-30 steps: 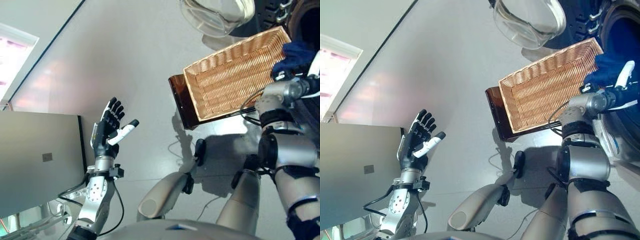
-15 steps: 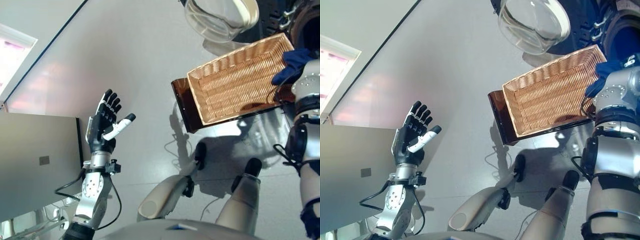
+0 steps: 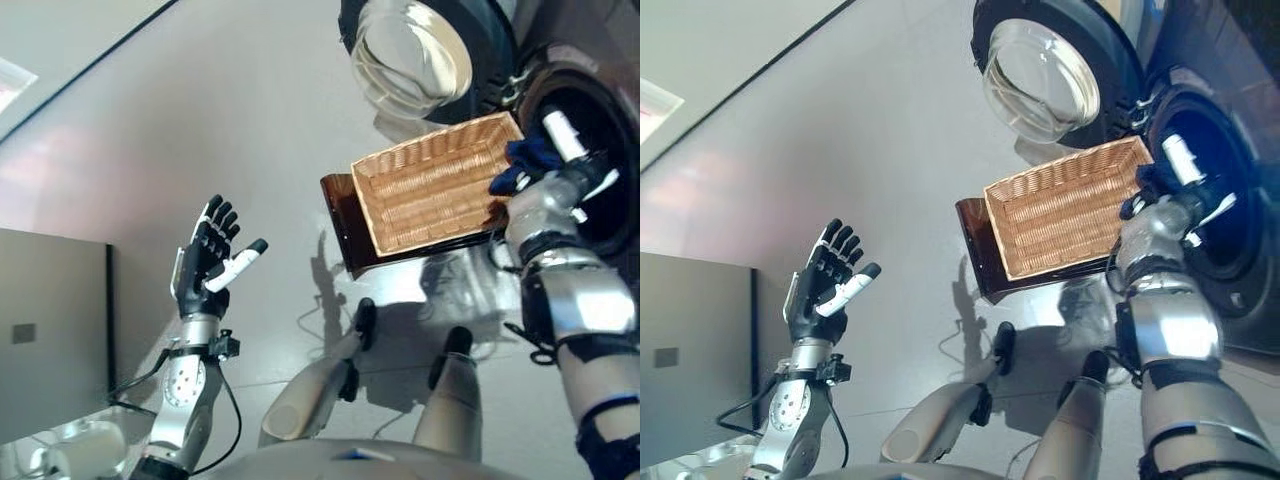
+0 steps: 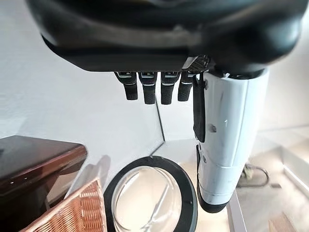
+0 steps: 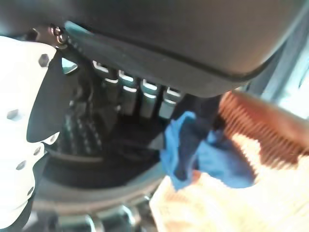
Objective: Pick up the clothes and place them into the washing machine
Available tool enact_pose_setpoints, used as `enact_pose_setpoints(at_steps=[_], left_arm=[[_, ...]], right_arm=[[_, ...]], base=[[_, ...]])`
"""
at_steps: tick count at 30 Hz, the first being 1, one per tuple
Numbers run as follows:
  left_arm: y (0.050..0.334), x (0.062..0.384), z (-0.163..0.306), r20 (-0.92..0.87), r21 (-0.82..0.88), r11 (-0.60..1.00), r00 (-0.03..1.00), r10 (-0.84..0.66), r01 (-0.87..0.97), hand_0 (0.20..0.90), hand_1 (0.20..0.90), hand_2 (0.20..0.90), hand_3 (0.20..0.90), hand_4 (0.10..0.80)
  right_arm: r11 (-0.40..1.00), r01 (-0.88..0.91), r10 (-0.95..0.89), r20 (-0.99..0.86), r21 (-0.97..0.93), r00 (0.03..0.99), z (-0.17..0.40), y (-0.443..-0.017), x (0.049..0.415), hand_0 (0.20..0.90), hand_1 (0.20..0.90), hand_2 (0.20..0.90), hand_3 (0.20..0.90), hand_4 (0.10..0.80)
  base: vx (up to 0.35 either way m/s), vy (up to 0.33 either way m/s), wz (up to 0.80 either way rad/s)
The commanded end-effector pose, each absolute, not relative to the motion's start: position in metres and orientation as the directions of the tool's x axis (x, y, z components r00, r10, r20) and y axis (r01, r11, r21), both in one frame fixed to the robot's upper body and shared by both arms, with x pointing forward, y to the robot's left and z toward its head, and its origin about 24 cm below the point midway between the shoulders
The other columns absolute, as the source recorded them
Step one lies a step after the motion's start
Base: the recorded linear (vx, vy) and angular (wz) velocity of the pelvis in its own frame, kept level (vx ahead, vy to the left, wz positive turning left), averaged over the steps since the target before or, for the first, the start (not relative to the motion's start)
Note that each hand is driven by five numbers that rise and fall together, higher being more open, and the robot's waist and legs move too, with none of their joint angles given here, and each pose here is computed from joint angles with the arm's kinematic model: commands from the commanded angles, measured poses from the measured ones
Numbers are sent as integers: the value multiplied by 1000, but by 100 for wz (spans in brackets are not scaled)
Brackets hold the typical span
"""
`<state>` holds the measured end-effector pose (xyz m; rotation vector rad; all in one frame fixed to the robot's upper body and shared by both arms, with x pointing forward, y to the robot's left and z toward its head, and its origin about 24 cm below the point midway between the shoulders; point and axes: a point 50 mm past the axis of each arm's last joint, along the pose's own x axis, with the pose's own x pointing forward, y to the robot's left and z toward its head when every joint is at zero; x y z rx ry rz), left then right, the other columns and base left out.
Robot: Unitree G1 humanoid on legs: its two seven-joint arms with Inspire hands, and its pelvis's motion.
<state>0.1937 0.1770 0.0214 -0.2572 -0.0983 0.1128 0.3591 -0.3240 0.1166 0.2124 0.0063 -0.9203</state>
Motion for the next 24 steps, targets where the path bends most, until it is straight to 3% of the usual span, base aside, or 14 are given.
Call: enact_pose_setpoints(at_steps=[1, 10, 14, 15, 24], left_arm=[[193, 207, 53, 275, -277, 954, 942, 193, -115, 900, 900, 900, 900, 800], [192, 206, 17, 109, -180, 974, 981, 162, -141, 900, 900, 900, 900, 800], [199, 197, -24, -81, -82, 974, 976, 204, -210, 900, 900, 900, 900, 800], [200, 190, -46, -182, -36, 973, 959, 216, -226, 900, 900, 900, 900, 800], [211, 157, -109, -493, 117, 964, 829, 263, -237, 900, 900, 900, 900, 800]], right_arm=[[650, 746, -759, 77, 148, 646, 148, -328, 364, 900, 900, 900, 900, 800], [679, 730, -688, -273, 84, 672, 12, -289, 318, 900, 900, 900, 900, 800], [716, 697, -618, -424, 46, 662, -51, -259, 271, 900, 900, 900, 900, 800], [744, 668, -586, -482, -2, 652, -74, -254, 245, 900, 900, 900, 900, 800], [830, 520, -517, -629, -202, 581, -126, -253, 140, 900, 900, 900, 900, 800]], base=[[13, -100, 4], [63, -62, 5], [66, -49, 3], [47, -65, -9], [26, -30, -18]])
